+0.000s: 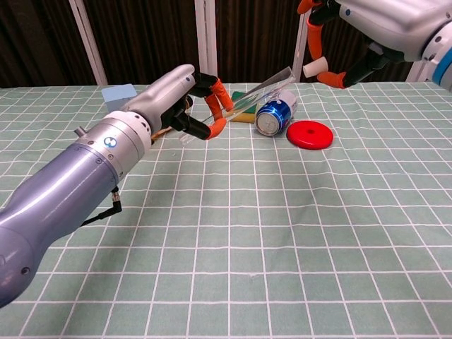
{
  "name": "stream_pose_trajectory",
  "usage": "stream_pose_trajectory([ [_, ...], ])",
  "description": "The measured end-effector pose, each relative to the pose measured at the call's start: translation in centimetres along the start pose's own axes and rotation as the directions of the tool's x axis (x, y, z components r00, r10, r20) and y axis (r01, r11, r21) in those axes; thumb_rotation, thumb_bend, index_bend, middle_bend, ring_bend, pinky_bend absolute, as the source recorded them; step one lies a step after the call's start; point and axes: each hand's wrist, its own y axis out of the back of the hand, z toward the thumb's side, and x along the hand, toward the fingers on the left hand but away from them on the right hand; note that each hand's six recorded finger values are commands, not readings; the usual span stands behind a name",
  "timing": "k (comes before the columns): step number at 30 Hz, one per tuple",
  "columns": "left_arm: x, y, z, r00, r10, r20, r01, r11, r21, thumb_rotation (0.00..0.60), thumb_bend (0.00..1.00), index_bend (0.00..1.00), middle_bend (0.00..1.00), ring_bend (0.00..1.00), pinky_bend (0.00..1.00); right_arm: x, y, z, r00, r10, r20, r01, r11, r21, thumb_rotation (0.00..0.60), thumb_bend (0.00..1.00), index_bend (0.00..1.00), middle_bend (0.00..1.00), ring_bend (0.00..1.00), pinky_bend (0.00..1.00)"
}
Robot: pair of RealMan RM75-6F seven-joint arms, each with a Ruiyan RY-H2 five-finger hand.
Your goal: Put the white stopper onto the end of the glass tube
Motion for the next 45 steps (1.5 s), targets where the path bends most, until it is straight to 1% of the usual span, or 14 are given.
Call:
stream_pose_trajectory([
  [13, -0.1, -0.3, 0.1, 1.000, -0.006, 0.003, 0.006, 1.000, 0.001, 0.600, 0.71, 0.48, 0.52, 0.09, 0.00, -0.1, 0.0, -0.1, 1.000, 0.000, 0.013, 0.000, 1.000, 0.006, 0.600, 0.44, 0.61, 0.19, 0.00, 0.00],
  [45, 0.0, -1.0, 1.6, 1.000, -0.009, 0.003, 0.009, 1.000, -0.024, 0.600, 0.71, 0.48, 0.52, 0.09, 0.00, 0.3, -0.4, 0.6, 1.000, 0.004, 0.005, -0.004, 1.000, -0.005, 0.600, 0.44, 0.61, 0.19, 0.00, 0.00],
])
